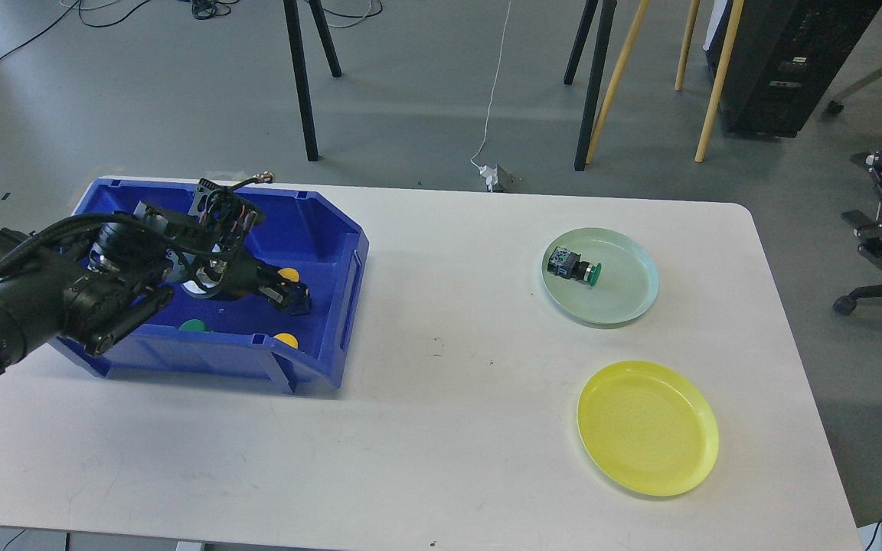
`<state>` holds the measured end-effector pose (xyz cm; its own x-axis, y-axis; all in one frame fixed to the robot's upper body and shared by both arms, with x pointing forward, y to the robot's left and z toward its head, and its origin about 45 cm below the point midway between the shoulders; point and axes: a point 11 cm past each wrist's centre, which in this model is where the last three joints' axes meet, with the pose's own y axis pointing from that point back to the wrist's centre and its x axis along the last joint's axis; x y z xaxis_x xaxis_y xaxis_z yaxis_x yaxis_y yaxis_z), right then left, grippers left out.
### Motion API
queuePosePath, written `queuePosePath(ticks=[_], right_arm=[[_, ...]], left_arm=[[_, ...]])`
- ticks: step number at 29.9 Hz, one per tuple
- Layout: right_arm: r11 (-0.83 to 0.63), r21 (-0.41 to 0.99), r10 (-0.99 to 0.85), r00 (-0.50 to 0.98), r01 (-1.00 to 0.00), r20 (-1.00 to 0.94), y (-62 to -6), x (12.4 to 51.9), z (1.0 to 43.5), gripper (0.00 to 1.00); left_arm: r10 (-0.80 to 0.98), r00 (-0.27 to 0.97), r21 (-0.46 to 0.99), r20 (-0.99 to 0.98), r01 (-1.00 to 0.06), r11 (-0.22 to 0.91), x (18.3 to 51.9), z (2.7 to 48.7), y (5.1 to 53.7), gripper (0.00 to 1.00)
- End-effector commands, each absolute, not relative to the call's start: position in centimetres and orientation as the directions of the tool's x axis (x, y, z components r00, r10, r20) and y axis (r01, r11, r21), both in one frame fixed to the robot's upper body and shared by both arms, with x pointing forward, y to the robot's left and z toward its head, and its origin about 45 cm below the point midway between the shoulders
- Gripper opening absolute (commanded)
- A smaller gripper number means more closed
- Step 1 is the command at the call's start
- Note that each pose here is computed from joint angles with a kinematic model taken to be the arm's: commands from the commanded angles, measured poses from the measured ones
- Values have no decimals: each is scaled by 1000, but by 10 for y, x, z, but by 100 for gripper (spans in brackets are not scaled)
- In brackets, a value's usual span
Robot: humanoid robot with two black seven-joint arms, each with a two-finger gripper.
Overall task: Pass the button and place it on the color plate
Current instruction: 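Grasp a yellow button inside the blue bin with the left gripper, then lift the yellow button up out of the bin with the left gripper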
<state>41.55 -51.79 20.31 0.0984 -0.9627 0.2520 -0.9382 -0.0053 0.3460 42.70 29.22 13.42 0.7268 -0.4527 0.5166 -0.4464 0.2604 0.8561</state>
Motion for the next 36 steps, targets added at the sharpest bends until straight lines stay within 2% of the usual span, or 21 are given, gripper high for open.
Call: queuePosePath(ticks=[1,4,7,10,14,17,19,23,26,29,36], right_arm=[[-7,347,-963,100,-938,250,-517,416,202,90],[-12,345,-963,104,-939,248,-514,417,202,90],[-18,338,-964,106,-941,244,-512,420,204,90],[-41,335,-965,123,-941,230,-500,425,200,90],[-65,315,-968,136,-947,209,-486,433,202,90],[-97,268,-972,148,-959,180,-469,449,215,90],[-115,234,-975,155,-966,162,-458,459,226,90],[-156,157,-978,176,-975,116,-436,478,250,90],[-244,105,-965,252,-964,72,-397,493,264,90],[-345,21,-938,345,-938,24,-355,508,294,90],[-530,-134,-830,544,-838,-123,-257,511,326,90]], left_arm=[[-450,720,849,528,-453,272,430,140,290,38],[-422,721,835,550,-461,299,431,154,299,38],[-394,729,828,560,-484,282,426,179,338,38],[-380,737,828,559,-476,296,417,192,357,38],[-240,747,765,620,-507,398,414,238,364,38],[-49,682,596,729,-599,536,428,296,347,39],[128,611,416,781,-663,623,443,346,332,39],[339,545,178,767,-688,704,458,406,302,39],[396,556,124,731,-679,723,471,424,270,40],[407,578,102,707,-653,751,483,423,236,40],[414,621,74,666,-607,791,500,416,171,40]])
